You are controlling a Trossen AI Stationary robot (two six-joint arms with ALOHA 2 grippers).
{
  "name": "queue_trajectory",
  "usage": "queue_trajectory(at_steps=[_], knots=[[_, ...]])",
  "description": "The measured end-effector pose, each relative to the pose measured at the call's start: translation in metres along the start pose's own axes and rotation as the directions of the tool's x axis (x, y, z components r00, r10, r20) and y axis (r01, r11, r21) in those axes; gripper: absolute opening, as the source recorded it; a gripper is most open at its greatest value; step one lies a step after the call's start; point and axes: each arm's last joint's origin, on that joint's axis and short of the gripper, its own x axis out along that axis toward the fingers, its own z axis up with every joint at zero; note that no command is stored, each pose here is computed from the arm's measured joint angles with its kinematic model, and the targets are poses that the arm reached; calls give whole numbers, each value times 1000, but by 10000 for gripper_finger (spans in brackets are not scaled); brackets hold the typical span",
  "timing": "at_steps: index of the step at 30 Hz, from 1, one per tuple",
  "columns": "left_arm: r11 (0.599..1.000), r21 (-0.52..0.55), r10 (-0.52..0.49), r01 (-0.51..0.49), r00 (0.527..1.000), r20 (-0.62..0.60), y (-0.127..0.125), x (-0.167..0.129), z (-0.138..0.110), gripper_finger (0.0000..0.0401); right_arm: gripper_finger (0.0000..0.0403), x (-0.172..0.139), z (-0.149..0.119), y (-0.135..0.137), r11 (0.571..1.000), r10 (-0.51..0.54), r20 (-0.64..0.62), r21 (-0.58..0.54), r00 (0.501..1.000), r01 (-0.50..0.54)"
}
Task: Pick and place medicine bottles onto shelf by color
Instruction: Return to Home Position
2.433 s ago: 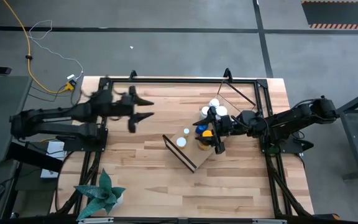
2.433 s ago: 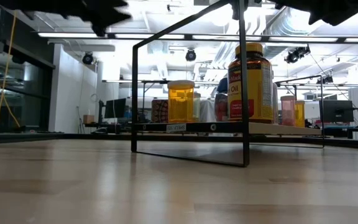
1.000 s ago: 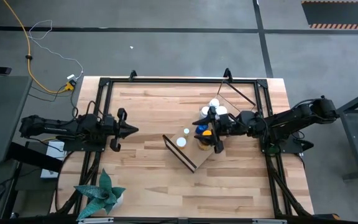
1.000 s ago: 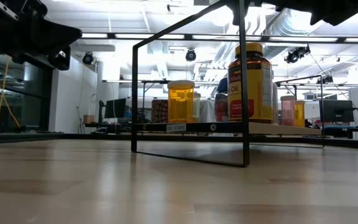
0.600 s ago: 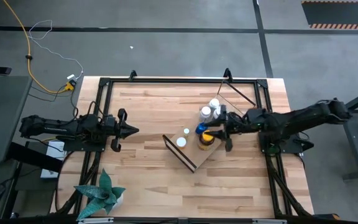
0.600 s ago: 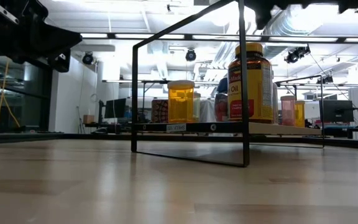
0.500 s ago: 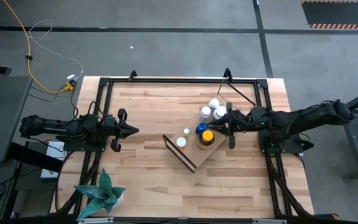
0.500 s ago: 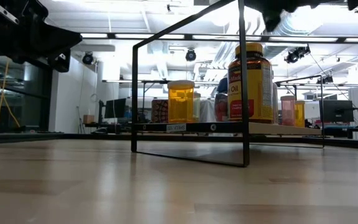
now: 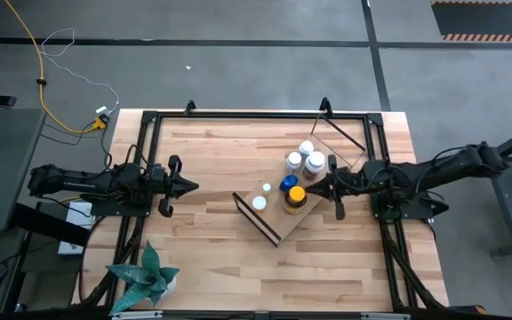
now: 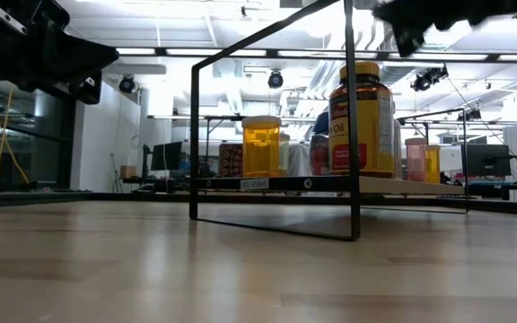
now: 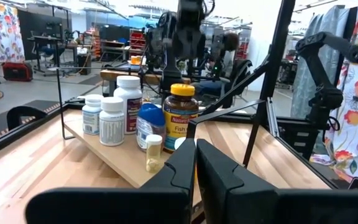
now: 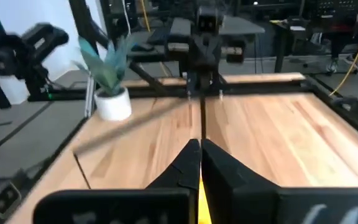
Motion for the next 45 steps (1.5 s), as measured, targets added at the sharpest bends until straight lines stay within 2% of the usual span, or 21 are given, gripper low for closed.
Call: queue_trajectory(at_steps=[4,7,11,18,23,27,31,35,45], knots=[[1000,0,0,0,1000,-1,0,0,0,5,1,-18,-34,-10,998,-45,28,42,999,44],[1000,0,0,0,1000,-1,0,0,0,5,2,-39,-41,-18,991,-82,113,112,990,70],[1000,0,0,0,1000,-1,0,0,0,5,1,-63,-48,-23,988,-84,226,142,971,53],[1000,0,0,0,1000,-2,0,0,0,5,0,-71,-86,-25,988,-74,302,153,950,29],[1000,0,0,0,1000,-3,0,0,0,5,0,-72,-95,-25,986,-88,264,161,960,46],[1000,0,0,0,1000,-2,0,0,0,5,0,-71,-96,-24,997,-72,256,57,964,59],[1000,0,0,0,1000,-2,0,0,0,5,0,-70,-103,-23,997,-70,179,-14,981,74],[1000,0,0,0,1000,-2,0,0,0,5,0,-69,-109,-24,997,-71,118,-2,990,72],[1000,0,0,0,1000,-2,0,0,0,5,0,-68,-109,-24,998,-67,113,3,991,67]])
